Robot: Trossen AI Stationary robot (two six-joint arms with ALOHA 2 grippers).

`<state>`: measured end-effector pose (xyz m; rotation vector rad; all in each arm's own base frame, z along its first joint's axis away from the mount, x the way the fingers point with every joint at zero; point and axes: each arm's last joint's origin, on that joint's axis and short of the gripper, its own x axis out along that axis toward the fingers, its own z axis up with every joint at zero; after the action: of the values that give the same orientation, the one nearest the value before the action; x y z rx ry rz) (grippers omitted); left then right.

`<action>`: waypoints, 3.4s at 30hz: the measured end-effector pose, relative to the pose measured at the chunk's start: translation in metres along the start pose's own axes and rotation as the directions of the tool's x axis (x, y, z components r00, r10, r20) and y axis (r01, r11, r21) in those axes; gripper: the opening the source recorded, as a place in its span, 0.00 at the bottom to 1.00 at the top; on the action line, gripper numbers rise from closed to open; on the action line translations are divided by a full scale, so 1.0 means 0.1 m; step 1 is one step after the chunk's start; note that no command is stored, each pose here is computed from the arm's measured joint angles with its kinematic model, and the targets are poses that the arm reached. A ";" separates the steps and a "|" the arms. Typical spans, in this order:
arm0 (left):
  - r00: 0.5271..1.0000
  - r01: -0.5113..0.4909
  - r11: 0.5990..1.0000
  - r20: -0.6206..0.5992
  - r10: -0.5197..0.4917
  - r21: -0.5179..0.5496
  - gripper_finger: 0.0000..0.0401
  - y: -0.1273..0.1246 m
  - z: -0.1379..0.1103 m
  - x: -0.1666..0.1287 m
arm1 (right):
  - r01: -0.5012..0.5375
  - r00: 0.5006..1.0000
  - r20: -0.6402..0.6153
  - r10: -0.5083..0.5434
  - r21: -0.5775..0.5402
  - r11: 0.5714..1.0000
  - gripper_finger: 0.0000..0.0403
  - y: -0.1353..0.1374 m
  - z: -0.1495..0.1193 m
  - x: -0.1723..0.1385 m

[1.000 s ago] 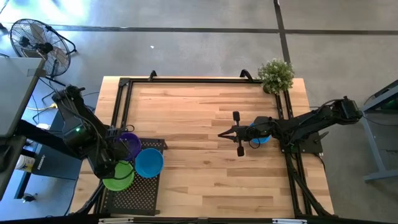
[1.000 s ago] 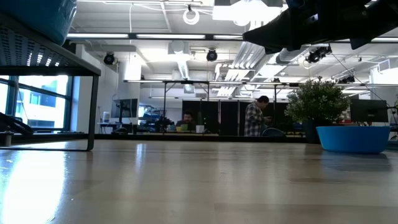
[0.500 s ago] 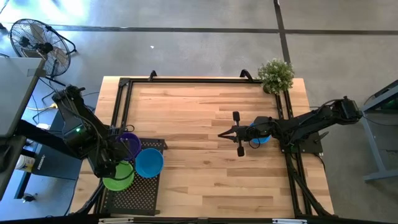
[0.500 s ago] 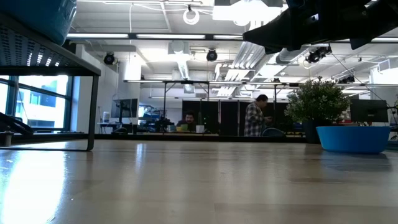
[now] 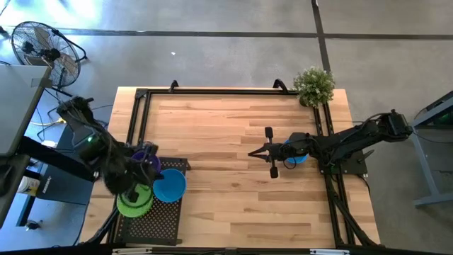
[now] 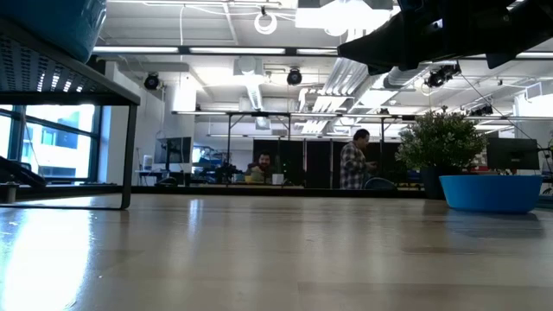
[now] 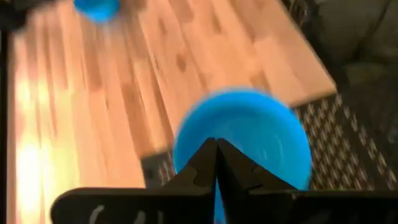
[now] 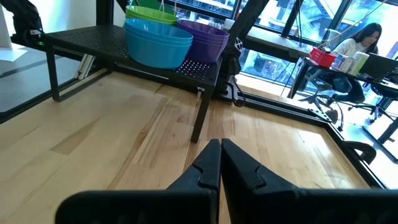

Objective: Pick & Place Mini bowls
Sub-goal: Stack the blue bowl on the other blue bowls on the shelf

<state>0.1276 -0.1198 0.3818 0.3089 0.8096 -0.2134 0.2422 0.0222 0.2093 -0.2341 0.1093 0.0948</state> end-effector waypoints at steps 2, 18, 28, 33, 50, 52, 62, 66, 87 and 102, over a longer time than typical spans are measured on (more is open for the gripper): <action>0.998 0.013 1.000 0.061 -0.014 0.026 0.01 0.07 0.04 0.02 | 0.000 1.000 0.000 0.000 0.000 1.000 0.00 0.00 0.00 0.00; 0.889 -0.153 0.988 0.440 0.124 0.030 0.00 0.96 -0.05 1.01 | 0.026 0.999 -0.033 -0.025 0.010 1.000 0.00 0.00 -0.03 0.00; 0.723 -0.269 0.951 0.622 0.302 -0.151 0.00 1.34 -0.34 1.17 | 0.244 0.926 -0.319 -0.203 0.094 0.965 0.00 0.06 0.10 -0.24; 0.734 -0.264 0.950 0.603 0.312 -0.170 0.00 1.38 -0.46 1.25 | 0.380 0.814 -0.520 -0.260 0.136 0.915 0.00 0.16 0.23 -0.37; 0.670 -0.313 0.918 0.628 0.396 -0.245 0.00 1.48 -0.59 1.10 | 0.600 0.245 -0.944 -0.222 -0.033 0.800 0.17 0.75 0.12 -0.48; 0.673 -0.297 0.921 0.630 0.388 -0.251 0.00 1.49 -0.60 1.08 | 0.592 0.207 -0.952 -0.224 -0.061 0.804 0.23 0.82 0.06 -0.47; 0.722 -0.262 0.936 0.596 0.353 -0.236 0.00 1.47 -0.64 1.13 | 0.591 0.162 -0.950 -0.267 -0.123 0.797 0.35 0.89 -0.07 -0.42; 0.732 -0.259 0.937 0.585 0.349 -0.235 0.00 1.47 -0.65 1.14 | 0.610 0.133 -0.957 -0.259 -0.127 0.783 0.34 0.80 -0.24 -0.42; 0.746 -0.257 0.938 0.569 0.345 -0.232 0.00 1.46 -0.67 1.15 | 0.522 0.293 -0.943 -0.158 0.019 0.852 0.04 0.60 -0.49 -0.16; 0.756 -0.261 0.938 0.557 0.345 -0.227 0.00 1.46 -0.68 1.16 | 0.204 0.672 -0.725 -0.150 -0.013 0.979 0.01 0.09 -0.15 0.87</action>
<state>0.2042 0.0324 0.2797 0.2208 0.1387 0.0599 0.3256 0.0345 0.1823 -0.1994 0.8916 -0.2086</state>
